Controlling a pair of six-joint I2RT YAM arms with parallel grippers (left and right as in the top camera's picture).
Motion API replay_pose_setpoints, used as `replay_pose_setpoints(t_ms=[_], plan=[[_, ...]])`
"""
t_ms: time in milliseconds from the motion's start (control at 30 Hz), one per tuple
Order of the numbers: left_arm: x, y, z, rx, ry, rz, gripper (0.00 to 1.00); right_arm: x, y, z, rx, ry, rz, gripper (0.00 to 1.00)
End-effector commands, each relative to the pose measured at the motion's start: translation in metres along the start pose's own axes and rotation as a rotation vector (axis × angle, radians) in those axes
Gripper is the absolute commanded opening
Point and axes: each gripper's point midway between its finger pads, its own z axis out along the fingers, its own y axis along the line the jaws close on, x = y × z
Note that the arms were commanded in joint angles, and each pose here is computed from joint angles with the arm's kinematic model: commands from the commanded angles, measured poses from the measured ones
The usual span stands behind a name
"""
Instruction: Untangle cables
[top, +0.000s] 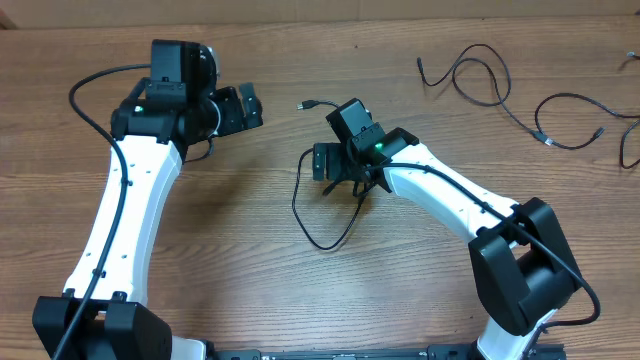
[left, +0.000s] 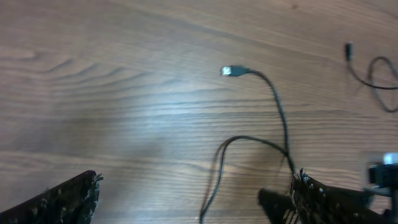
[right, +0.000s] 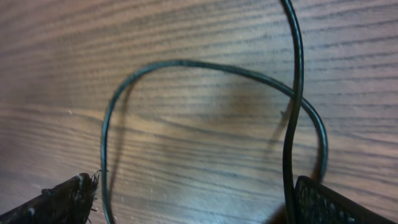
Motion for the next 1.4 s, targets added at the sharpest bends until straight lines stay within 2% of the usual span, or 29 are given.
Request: replay_pose_setpoints(t_ms=[0,200,267,333,367,467,533,867,1033,1100,1233,1367], plan=[[-0.004,0.011,-0.007,-0.056,-0.015,0.016,1.00,-0.001,-0.001,0.011,-0.003,0.007,0.064,1.00],[-0.004,0.020,-0.007,-0.108,-0.023,0.014,1.00,0.006,0.018,0.017,-0.037,0.005,0.020,0.98],[-0.004,0.021,-0.007,-0.111,-0.020,0.014,1.00,0.003,0.020,0.017,-0.040,-0.009,0.017,0.83],[-0.002,0.022,-0.008,-0.114,-0.012,0.013,1.00,0.002,0.018,0.019,-0.029,-0.015,0.017,0.52],[0.000,0.023,-0.008,-0.117,-0.005,0.012,1.00,0.001,0.015,0.020,-0.013,-0.023,0.018,0.40],[0.007,0.025,-0.006,-0.122,0.023,0.009,1.00,-0.003,0.009,0.020,0.022,-0.048,0.018,0.26],[0.015,0.026,-0.003,-0.118,0.047,0.006,1.00,-0.003,0.008,0.020,0.026,-0.050,0.018,0.23],[0.052,0.035,0.019,-0.108,0.149,-0.016,1.00,0.002,0.043,0.019,-0.133,-0.014,0.010,0.26],[0.061,0.037,0.024,-0.100,0.177,-0.024,1.00,-0.002,0.048,0.022,-0.148,-0.034,0.006,0.41],[0.061,0.038,0.024,-0.102,0.173,-0.025,1.00,-0.001,0.047,0.029,-0.144,-0.030,0.009,0.43],[0.056,0.036,0.025,-0.096,0.156,-0.022,1.00,0.006,0.055,0.039,-0.144,-0.030,-0.008,0.67],[0.055,0.040,0.024,-0.100,0.154,-0.029,1.00,0.005,0.052,0.041,-0.078,-0.075,-0.001,0.80]])
